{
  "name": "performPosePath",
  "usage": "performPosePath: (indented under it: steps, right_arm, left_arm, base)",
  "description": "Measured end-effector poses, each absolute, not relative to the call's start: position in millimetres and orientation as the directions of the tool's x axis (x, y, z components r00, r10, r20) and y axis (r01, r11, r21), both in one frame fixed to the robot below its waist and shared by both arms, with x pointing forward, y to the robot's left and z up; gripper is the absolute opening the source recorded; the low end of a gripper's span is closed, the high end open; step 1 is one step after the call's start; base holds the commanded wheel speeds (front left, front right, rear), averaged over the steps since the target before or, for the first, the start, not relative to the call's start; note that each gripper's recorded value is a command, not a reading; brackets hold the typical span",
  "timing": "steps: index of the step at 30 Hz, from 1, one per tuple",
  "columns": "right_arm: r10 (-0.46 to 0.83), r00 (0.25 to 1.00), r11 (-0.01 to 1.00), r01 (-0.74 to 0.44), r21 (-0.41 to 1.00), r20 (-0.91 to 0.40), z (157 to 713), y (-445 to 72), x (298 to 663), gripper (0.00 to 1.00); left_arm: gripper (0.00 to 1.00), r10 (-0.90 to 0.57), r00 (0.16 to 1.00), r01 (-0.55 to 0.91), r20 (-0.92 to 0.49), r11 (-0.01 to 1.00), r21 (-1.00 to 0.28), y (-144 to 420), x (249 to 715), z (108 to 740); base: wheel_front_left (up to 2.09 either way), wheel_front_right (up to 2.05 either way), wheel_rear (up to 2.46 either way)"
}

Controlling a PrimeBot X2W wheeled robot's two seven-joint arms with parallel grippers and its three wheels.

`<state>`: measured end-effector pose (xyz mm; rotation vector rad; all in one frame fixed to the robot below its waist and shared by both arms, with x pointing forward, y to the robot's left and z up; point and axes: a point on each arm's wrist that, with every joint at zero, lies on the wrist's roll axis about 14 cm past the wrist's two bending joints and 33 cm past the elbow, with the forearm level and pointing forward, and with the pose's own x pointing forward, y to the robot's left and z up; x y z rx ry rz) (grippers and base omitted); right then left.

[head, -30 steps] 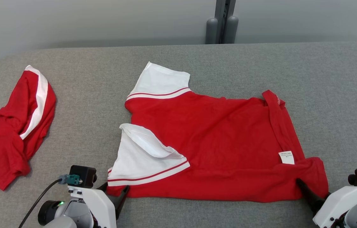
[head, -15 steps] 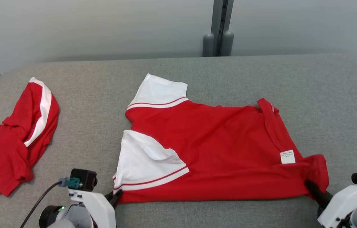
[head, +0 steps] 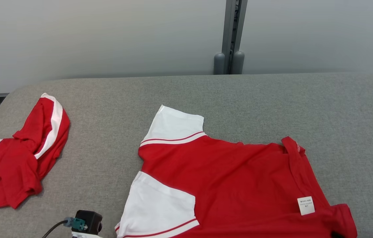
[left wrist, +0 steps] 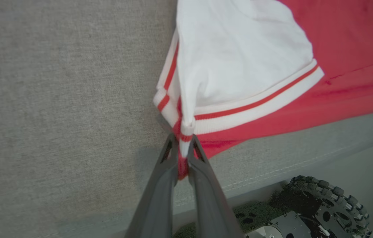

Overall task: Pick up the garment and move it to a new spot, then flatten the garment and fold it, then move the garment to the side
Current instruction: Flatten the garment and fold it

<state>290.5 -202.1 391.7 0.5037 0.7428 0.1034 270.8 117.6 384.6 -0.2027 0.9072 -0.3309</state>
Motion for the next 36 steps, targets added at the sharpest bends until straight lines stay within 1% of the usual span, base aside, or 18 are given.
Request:
performPosePath:
  steps: [4,5,6,7,9,11,17,21,25,29,33,36]
  right_arm:
    - [0.253,0.724,0.878,0.106,0.466,-0.642,388.1,-202.9,281.3,0.00]
    - [0.248,0.725,0.878,0.112,0.466,-0.643,388.1,-203.4,280.5,0.38]
    - [0.247,0.724,0.877,0.116,0.467,-0.644,388.3,-203.3,279.9,1.00]
    - [0.243,0.727,0.877,0.119,0.466,-0.642,389.1,-203.7,280.0,1.00]
    - [0.235,0.734,0.874,0.126,0.468,-0.637,391.2,-204.6,280.8,1.00]
    - [0.228,0.741,0.871,0.135,0.472,-0.632,393.1,-205.6,281.3,1.00]
    - [0.175,0.796,0.878,0.140,0.458,-0.580,411.5,-217.2,291.4,1.00]
    - [0.167,0.810,0.883,0.131,0.451,-0.562,418.4,-217.3,295.1,1.00]
    - [0.160,0.825,0.890,0.117,0.440,-0.542,425.1,-216.1,300.1,1.00]
    - [0.131,0.866,0.911,0.087,0.404,-0.483,442.1,-219.9,322.7,1.00]
    - [0.131,0.900,0.936,0.026,0.351,-0.416,462.5,-214.5,359.9,1.00]
    - [0.159,0.909,0.951,-0.037,0.307,-0.384,472.9,-200.7,389.5,1.00]
  left_arm:
    - [0.00,-0.365,0.540,0.194,-0.759,0.931,-0.309,116.8,259.8,380.3]
    - [0.00,-0.362,0.539,0.192,-0.760,0.932,-0.307,117.2,259.0,380.2]
    - [0.35,-0.362,0.541,0.193,-0.759,0.932,-0.307,117.2,259.3,380.9]
    - [1.00,-0.360,0.542,0.192,-0.759,0.933,-0.305,117.6,259.4,381.4]
    - [1.00,-0.361,0.528,0.195,-0.769,0.933,-0.304,117.6,256.6,380.3]
    - [1.00,-0.356,0.532,0.191,-0.768,0.935,-0.300,119.5,256.9,381.5]
    - [1.00,-0.295,0.630,0.175,-0.718,0.955,-0.240,137.5,276.7,396.8]
    - [1.00,-0.294,0.687,0.190,-0.665,0.956,-0.226,136.3,292.4,411.6]
    - [1.00,-0.298,0.723,0.205,-0.624,0.954,-0.218,134.0,302.7,420.4]
    - [1.00,-0.303,0.769,0.241,-0.563,0.953,-0.184,133.1,329.9,438.6]
    - [1.00,-0.338,0.786,0.306,-0.517,0.940,-0.150,126.1,366.5,458.3]
    - [1.00,-0.362,0.785,0.351,-0.502,0.929,-0.120,123.0,397.5,469.8]
  base:
    - [0.00,0.00,0.00]
    - [0.00,0.00,0.00]
    - [0.00,0.00,0.00]
    - [0.00,0.00,0.00]
    - [0.00,0.00,0.00]
    - [0.00,0.00,0.00]
    - [0.00,0.00,0.00]
    - [0.00,0.00,0.00]
    - [0.00,0.00,0.00]
    - [0.00,0.00,0.00]
    - [0.00,0.00,0.00]
    - [0.00,0.00,0.00]
